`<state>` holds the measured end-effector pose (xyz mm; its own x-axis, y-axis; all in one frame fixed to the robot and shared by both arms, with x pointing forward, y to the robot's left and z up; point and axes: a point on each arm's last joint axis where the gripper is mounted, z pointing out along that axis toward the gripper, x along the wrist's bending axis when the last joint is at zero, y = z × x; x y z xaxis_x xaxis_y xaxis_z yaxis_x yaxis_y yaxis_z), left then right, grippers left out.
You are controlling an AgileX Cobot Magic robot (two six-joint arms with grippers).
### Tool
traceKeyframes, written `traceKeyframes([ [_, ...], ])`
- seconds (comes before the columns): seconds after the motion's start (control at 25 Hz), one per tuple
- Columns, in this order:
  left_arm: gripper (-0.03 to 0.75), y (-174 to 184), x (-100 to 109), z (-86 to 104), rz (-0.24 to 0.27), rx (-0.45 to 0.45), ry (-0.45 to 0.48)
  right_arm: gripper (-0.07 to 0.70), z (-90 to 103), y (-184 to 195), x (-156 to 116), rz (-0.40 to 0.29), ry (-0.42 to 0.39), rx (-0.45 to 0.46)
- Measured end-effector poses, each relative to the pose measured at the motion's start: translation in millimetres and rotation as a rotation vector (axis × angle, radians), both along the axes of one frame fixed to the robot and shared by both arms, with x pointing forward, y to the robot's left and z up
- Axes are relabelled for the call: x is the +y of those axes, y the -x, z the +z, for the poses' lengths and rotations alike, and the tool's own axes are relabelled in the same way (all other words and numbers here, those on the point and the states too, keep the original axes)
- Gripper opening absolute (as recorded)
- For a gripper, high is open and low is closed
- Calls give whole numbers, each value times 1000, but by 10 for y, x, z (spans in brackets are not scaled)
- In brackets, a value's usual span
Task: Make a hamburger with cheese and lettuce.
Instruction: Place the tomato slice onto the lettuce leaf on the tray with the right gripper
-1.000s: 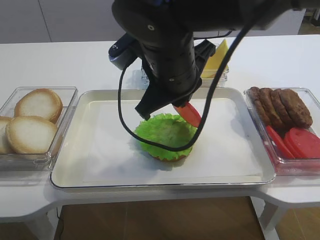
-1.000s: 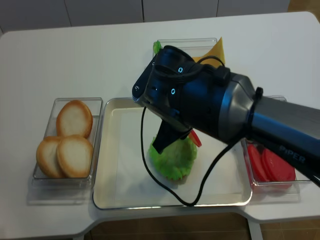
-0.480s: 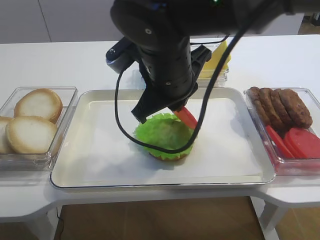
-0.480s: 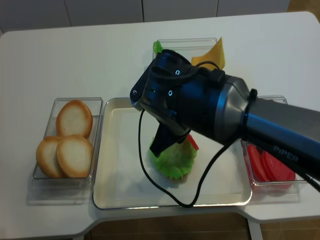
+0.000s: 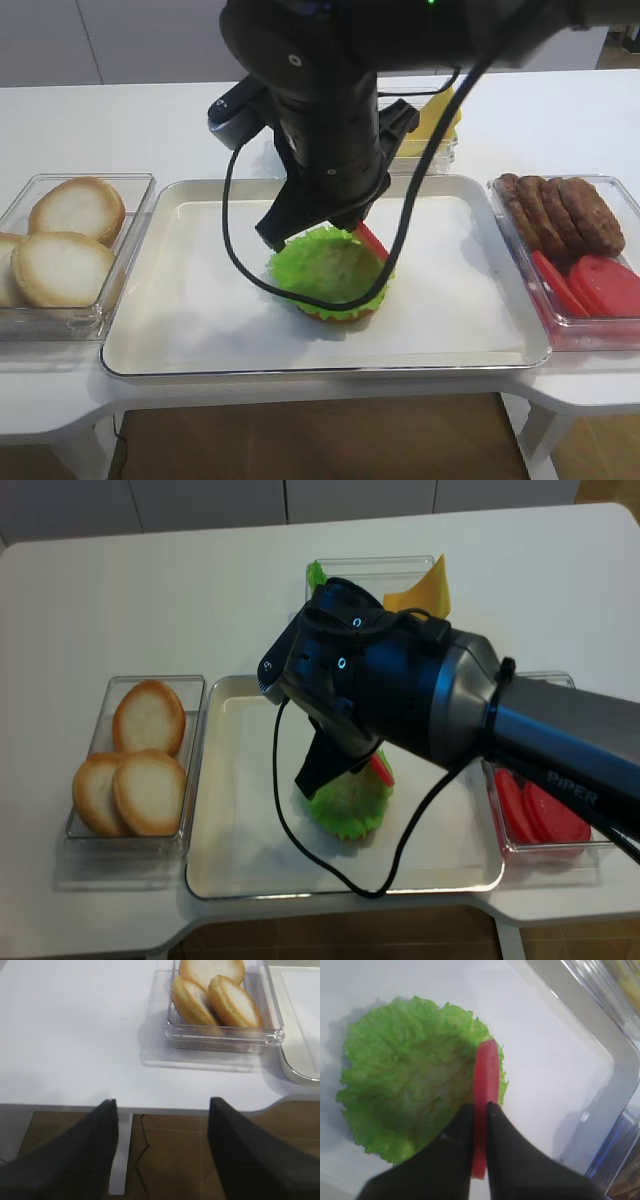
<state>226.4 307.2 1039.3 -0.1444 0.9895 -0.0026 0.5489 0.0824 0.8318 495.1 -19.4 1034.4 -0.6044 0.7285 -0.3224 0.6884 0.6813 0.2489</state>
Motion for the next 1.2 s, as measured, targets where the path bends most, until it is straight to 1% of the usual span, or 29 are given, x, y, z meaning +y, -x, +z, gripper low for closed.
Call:
traceKeyframes([
  [0.16,427,0,0,0,0,0,0,40,-2,4,2,-1,-3,4],
  [0.24,427,0,0,0,0,0,0,56,-4,8,5,-3,-7,9],
  [0.48,427,0,0,0,0,0,0,187,-12,27,17,-10,-25,32],
  [0.6,427,0,0,0,0,0,0,218,-19,45,28,-17,-40,52],
  [0.8,427,0,0,0,0,0,0,230,-30,77,51,-29,-71,89],
  [1.0,427,0,0,0,0,0,0,230,-39,108,92,-38,-120,125],
  [1.2,427,0,0,0,0,0,0,232,-44,123,85,-43,-114,143],
])
